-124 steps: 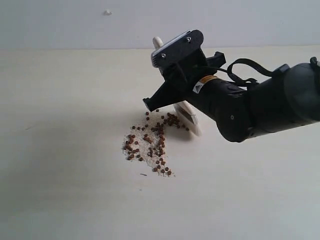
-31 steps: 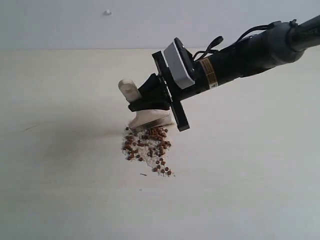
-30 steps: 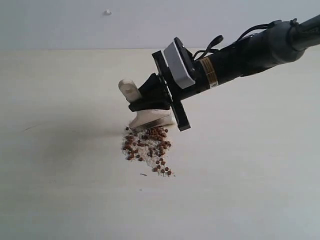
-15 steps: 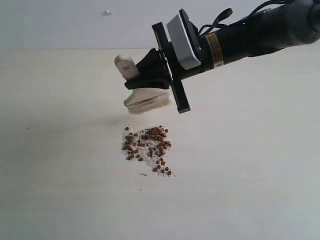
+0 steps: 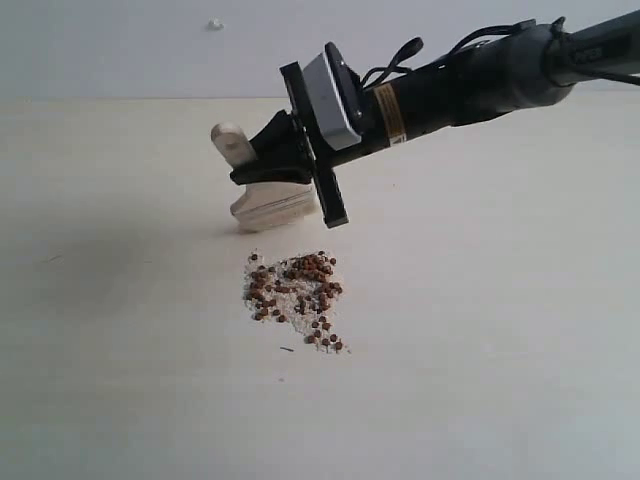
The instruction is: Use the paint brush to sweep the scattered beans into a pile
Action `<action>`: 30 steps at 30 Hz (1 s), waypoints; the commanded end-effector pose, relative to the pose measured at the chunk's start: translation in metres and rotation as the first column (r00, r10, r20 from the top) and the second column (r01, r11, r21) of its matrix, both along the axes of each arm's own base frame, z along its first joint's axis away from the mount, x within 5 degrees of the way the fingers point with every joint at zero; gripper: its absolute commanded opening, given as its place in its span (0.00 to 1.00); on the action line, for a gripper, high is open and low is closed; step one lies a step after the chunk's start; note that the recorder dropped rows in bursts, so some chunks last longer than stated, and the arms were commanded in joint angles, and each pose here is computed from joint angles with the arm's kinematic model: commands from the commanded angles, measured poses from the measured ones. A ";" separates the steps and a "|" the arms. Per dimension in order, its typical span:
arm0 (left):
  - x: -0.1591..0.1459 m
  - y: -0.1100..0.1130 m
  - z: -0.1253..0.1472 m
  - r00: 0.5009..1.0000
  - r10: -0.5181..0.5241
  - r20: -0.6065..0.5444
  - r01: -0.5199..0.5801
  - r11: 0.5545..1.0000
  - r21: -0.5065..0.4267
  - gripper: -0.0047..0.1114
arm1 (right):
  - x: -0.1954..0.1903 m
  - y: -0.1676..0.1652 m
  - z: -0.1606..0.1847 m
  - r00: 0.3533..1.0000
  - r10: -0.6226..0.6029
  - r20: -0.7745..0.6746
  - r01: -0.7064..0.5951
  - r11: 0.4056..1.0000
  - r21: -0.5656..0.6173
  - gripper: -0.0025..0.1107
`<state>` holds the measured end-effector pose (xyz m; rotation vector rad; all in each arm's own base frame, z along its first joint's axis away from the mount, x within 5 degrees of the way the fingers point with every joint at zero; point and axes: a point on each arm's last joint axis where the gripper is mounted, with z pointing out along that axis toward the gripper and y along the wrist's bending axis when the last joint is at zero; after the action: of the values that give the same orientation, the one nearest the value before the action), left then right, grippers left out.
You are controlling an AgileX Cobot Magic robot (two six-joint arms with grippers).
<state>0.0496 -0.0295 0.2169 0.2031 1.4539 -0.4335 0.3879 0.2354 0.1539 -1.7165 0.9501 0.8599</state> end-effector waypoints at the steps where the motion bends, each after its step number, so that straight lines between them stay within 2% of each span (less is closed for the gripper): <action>1: 0.000 -0.001 -0.001 1.000 -0.015 -0.006 0.014 1.000 -0.001 0.04 | -0.008 0.016 -0.009 0.999 0.046 -0.017 -0.046 0.999 -0.004 0.02; 6: 0.000 -0.001 -0.001 1.000 -0.015 -0.006 0.014 1.000 -0.001 0.04 | -0.020 0.028 -0.015 0.993 0.118 -0.010 -0.119 0.992 -0.051 0.02; 16: 0.000 -0.001 -0.001 1.000 -0.015 -0.006 0.014 1.000 -0.001 0.04 | -0.018 0.024 -0.015 0.986 0.051 -0.158 -0.063 0.995 -0.074 0.02; 20: 0.000 -0.001 -0.001 1.000 -0.015 -0.006 0.014 1.000 -0.001 0.04 | -0.018 0.024 -0.007 0.964 0.001 -0.266 -0.026 0.995 -0.093 0.02; 22: 0.000 -0.001 -0.001 1.000 -0.015 -0.006 0.014 1.000 -0.001 0.04 | -0.018 0.023 0.004 0.954 -0.023 -0.300 -0.006 0.995 -0.096 0.02; 26: 0.000 -0.001 -0.001 1.000 -0.015 -0.006 0.014 1.000 -0.001 0.04 | -0.020 0.019 0.041 0.974 -0.020 -0.228 0.006 0.998 -0.062 0.02; 30: 0.000 -0.001 -0.001 1.000 -0.015 -0.006 0.014 1.000 -0.001 0.04 | -0.020 0.013 0.095 0.939 -0.228 -0.257 0.213 0.973 -0.084 0.02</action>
<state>0.0496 -0.0295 0.2169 0.2031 1.4539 -0.4335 0.3675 0.2533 0.2225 -1.6237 1.2535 0.9625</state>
